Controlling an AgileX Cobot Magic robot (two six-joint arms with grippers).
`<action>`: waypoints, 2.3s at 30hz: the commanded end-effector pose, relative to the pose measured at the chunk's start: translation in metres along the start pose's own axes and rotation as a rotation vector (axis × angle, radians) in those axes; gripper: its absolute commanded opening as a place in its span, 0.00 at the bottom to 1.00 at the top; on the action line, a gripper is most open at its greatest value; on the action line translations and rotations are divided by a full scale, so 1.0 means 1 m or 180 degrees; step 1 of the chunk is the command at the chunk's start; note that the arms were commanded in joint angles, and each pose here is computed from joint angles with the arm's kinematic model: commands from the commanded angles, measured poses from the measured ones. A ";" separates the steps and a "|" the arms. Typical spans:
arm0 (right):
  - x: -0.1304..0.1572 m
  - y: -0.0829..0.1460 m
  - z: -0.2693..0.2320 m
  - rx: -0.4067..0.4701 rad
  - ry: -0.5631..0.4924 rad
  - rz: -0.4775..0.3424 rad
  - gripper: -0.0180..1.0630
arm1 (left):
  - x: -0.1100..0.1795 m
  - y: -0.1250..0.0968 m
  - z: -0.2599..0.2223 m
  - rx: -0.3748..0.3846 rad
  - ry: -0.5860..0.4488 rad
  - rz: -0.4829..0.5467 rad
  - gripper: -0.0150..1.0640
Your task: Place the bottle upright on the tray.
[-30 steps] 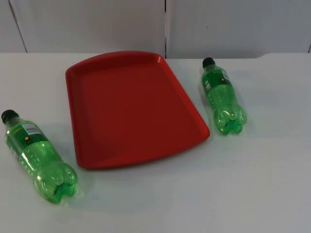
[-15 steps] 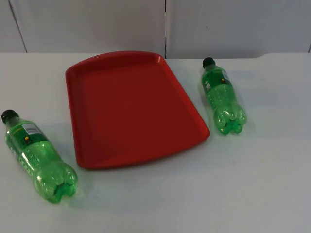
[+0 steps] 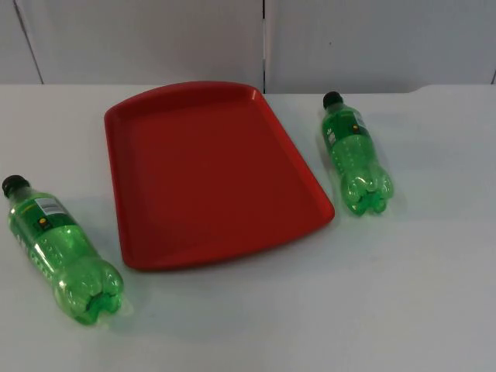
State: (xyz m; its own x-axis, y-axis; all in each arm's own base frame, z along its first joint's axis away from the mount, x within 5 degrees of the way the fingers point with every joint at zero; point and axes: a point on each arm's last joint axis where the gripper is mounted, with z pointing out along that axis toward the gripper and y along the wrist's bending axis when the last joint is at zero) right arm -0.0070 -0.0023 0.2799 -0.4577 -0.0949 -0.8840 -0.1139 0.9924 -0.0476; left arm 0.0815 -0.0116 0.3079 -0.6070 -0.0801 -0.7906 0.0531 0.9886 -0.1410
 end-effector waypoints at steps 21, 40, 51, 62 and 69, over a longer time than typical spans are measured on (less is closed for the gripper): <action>0.000 0.000 0.000 0.0018 -0.0023 0.0000 0.99 | -0.028 0.005 0.108 0.0096 0.0682 -0.0765 0.99; 0.000 0.000 0.000 0.0018 -0.0023 0.0000 0.99 | -0.085 0.016 0.182 -0.0293 0.1248 -0.1219 0.99; 0.000 0.000 0.000 0.0018 -0.0023 0.0000 0.99 | -0.074 0.030 0.248 -0.0678 0.1804 -0.1459 0.99; 0.000 0.000 0.000 0.0018 -0.0023 0.0000 0.99 | -0.047 0.039 0.290 -0.0887 0.1990 -0.1659 0.99; 0.000 0.000 0.000 0.0018 -0.0023 0.0000 0.99 | -0.050 0.036 0.308 -0.0904 0.2044 -0.1626 0.99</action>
State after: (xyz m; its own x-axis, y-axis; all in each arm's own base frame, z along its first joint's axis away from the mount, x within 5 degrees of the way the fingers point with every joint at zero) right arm -0.0070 -0.0023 0.2799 -0.4577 -0.0949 -0.8840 -0.1139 0.9924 -0.0476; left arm 0.3564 -0.0092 0.1574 -0.8370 -0.5217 -0.1654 -0.4981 0.8514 -0.1646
